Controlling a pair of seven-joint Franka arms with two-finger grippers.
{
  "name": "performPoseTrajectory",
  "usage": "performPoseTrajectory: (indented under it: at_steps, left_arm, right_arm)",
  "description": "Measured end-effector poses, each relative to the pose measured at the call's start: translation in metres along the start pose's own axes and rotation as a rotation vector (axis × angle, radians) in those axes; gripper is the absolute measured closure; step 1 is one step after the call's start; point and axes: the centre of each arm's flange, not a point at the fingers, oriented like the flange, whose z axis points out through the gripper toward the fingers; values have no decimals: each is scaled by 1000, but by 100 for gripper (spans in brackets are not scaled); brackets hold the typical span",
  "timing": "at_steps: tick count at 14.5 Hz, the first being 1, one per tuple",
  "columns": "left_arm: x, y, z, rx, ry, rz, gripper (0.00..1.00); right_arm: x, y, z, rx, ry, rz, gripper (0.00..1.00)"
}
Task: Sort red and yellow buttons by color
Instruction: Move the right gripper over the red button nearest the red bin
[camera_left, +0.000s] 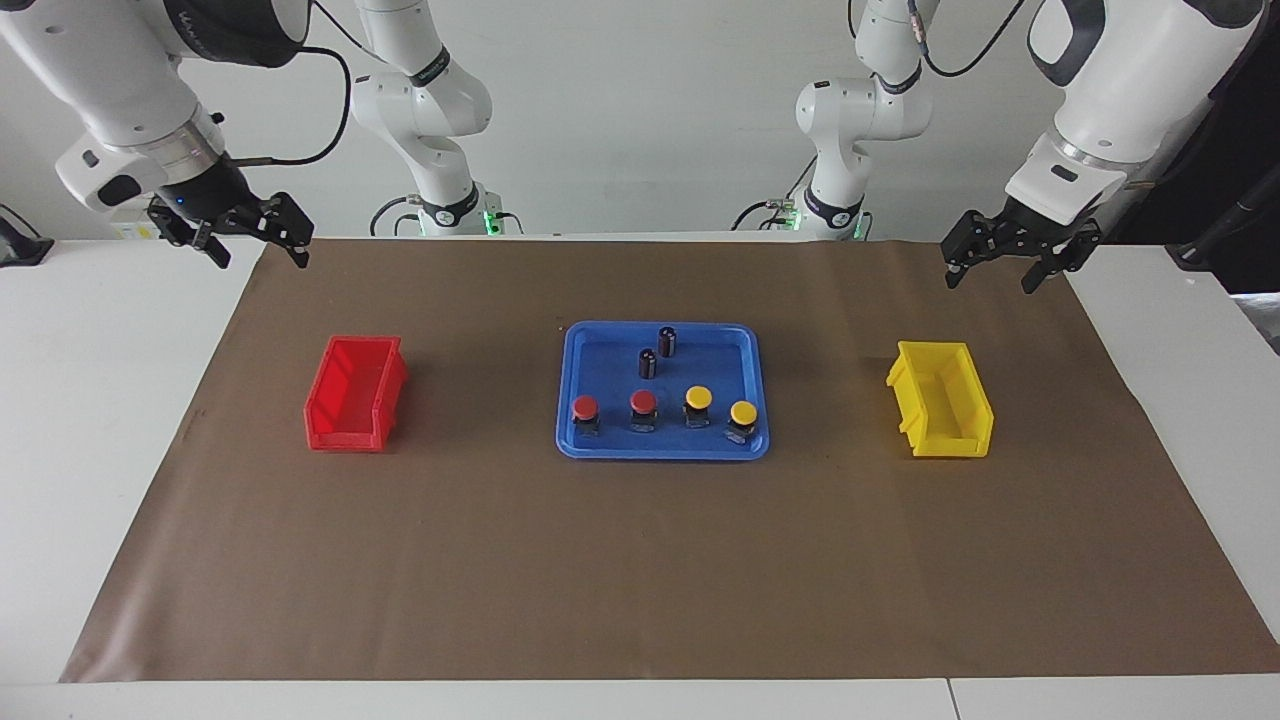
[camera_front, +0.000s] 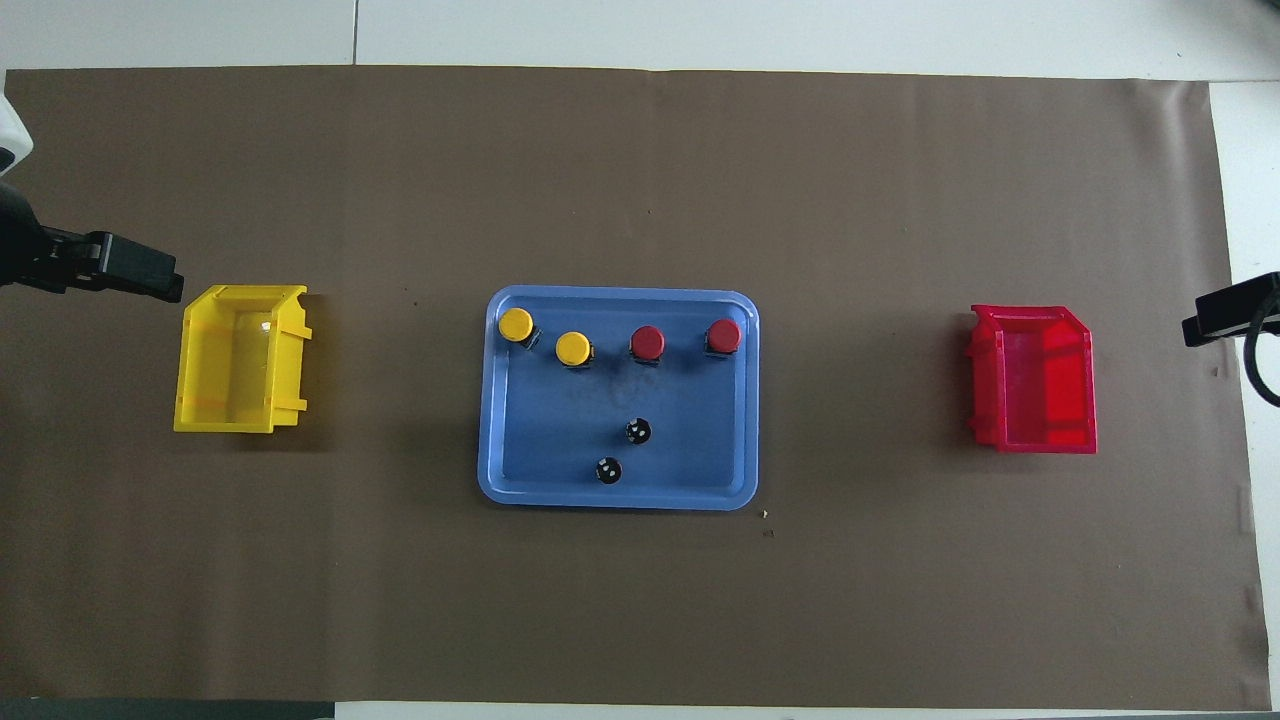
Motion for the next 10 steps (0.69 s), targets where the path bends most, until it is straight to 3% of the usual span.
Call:
performPoseTrajectory:
  at_steps: [10]
  left_arm:
    - [0, 0, 0, 0, 0, 0, 0]
  right_arm:
    - [2, -20, 0, -12, 0, -39, 0]
